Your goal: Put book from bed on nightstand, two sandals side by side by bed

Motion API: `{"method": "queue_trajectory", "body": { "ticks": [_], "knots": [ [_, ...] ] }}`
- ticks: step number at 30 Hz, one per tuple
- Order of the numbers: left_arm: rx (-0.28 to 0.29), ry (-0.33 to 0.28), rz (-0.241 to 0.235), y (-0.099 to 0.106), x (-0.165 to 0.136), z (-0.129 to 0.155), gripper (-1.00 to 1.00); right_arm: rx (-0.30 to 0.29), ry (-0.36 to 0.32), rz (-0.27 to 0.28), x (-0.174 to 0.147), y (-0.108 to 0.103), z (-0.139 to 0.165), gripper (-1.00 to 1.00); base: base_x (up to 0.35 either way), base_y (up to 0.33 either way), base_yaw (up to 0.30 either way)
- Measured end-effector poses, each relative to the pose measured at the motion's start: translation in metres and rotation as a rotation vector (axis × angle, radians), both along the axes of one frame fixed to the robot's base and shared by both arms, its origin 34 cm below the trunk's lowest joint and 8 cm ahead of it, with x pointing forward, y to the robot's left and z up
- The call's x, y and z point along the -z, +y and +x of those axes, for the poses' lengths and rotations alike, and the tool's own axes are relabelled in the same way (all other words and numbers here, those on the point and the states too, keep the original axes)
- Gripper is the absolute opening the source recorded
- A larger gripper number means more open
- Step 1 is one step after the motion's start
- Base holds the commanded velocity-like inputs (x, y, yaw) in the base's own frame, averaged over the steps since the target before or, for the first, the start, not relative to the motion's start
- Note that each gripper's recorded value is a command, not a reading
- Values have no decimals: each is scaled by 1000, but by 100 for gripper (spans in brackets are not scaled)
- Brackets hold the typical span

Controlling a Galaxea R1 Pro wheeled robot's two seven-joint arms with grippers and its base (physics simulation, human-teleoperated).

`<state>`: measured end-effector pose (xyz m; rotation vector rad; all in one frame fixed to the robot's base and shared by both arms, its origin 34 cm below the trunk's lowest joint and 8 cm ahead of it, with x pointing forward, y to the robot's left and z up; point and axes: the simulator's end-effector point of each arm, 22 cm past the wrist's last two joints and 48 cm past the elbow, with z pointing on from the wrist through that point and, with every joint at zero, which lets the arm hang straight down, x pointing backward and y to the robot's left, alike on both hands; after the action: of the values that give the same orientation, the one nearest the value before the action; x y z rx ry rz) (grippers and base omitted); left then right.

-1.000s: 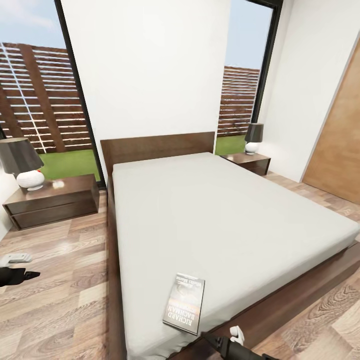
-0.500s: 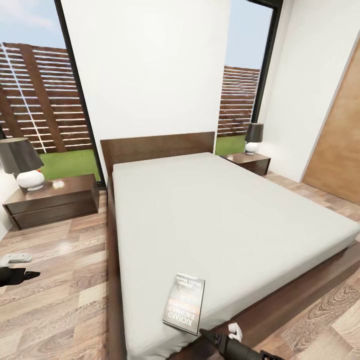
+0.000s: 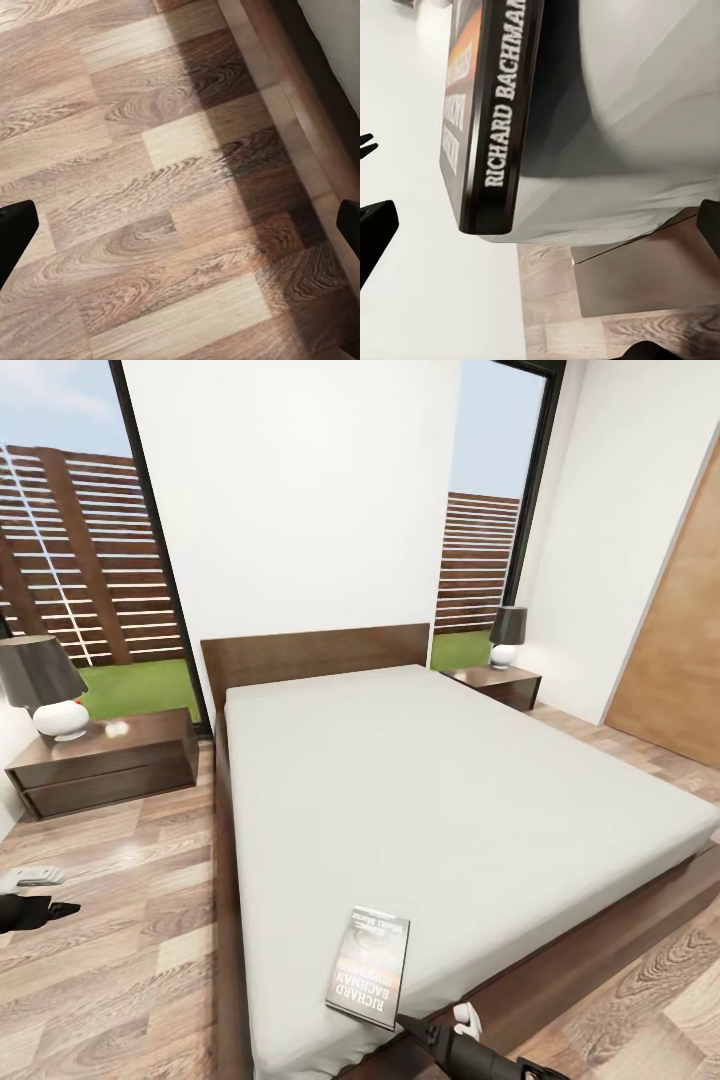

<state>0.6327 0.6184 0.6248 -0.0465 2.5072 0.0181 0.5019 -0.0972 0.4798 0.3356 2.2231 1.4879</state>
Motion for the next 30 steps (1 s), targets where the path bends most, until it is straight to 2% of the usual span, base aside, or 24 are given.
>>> {"method": "queue_trajectory", "body": {
  "ticks": [9,26,30],
  "knots": [
    [0,0,0,0,15,-3,100,0,2,-3,15,0,-3,100,0,0,0],
    [0,0,0,0,15,-3,100,0,1,-1,15,2,-1,100,0,0,0],
    [0,0,0,0,15,-3,100,-5,-3,8,12,10,0,100,0,0,0]
  ]
}}
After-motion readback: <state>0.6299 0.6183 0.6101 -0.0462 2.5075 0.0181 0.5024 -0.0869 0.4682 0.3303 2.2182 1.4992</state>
